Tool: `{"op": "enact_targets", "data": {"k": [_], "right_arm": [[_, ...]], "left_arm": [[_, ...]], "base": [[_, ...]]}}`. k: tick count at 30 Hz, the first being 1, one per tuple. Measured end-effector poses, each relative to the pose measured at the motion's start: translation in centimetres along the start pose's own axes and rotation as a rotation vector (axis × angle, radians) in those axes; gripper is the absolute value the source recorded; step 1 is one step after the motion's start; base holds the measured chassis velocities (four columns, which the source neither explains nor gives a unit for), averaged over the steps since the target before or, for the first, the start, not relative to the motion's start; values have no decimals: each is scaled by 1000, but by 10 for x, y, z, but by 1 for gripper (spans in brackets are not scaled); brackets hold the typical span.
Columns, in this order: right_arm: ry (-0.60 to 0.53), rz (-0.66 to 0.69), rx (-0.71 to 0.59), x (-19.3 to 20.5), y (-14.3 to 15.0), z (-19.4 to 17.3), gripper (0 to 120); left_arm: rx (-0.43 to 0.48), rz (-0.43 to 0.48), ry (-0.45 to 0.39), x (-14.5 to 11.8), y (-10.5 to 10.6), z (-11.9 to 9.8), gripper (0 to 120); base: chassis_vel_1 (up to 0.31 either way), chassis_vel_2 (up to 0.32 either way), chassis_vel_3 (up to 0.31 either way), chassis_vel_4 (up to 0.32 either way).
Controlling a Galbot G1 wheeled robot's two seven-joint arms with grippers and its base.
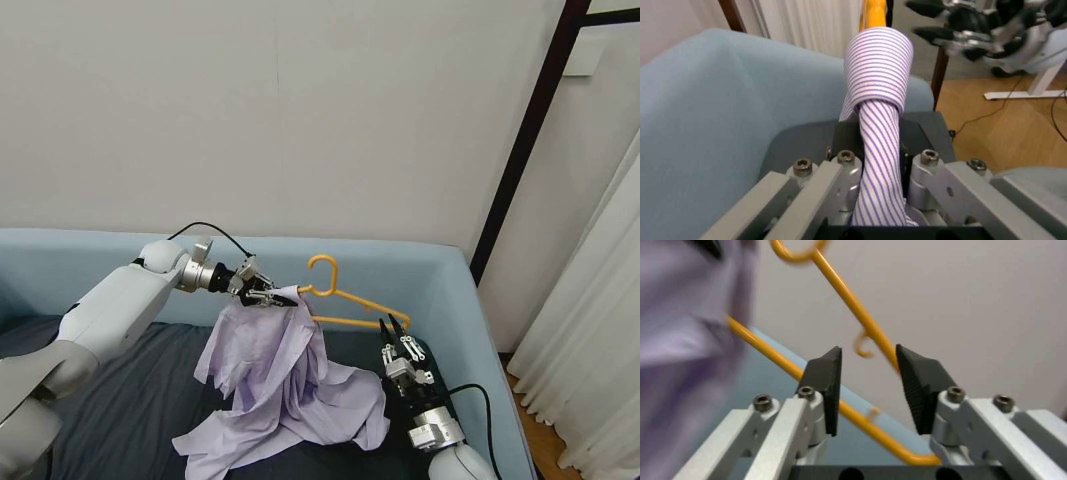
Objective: Pick up the clothes from the sofa and hang them on the clothes hanger.
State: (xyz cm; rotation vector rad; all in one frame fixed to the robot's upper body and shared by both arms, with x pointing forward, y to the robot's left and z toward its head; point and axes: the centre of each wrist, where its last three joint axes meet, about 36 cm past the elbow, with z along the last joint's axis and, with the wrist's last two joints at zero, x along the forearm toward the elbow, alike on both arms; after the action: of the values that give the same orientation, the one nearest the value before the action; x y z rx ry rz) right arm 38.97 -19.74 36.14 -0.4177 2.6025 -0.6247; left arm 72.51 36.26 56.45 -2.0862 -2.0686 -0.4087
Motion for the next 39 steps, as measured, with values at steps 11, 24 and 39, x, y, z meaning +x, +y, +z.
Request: {"op": "enact_targets", "data": {"k": [11,24,39], "right_arm": [[197,-105,-512,30,40,11,80],[294,32,-713,8,77,36,100],[296,57,-499,-7,108,61,65]], "left_arm": [[-56,-26,-87,-1,9,-31,7],[-77,-9,-126,2,-2,-35,7],[-86,1,-146,9,-15,-35,7]], "base": [[0,0,0,0],[0,0,0,0],[0,0,0,0]]}}
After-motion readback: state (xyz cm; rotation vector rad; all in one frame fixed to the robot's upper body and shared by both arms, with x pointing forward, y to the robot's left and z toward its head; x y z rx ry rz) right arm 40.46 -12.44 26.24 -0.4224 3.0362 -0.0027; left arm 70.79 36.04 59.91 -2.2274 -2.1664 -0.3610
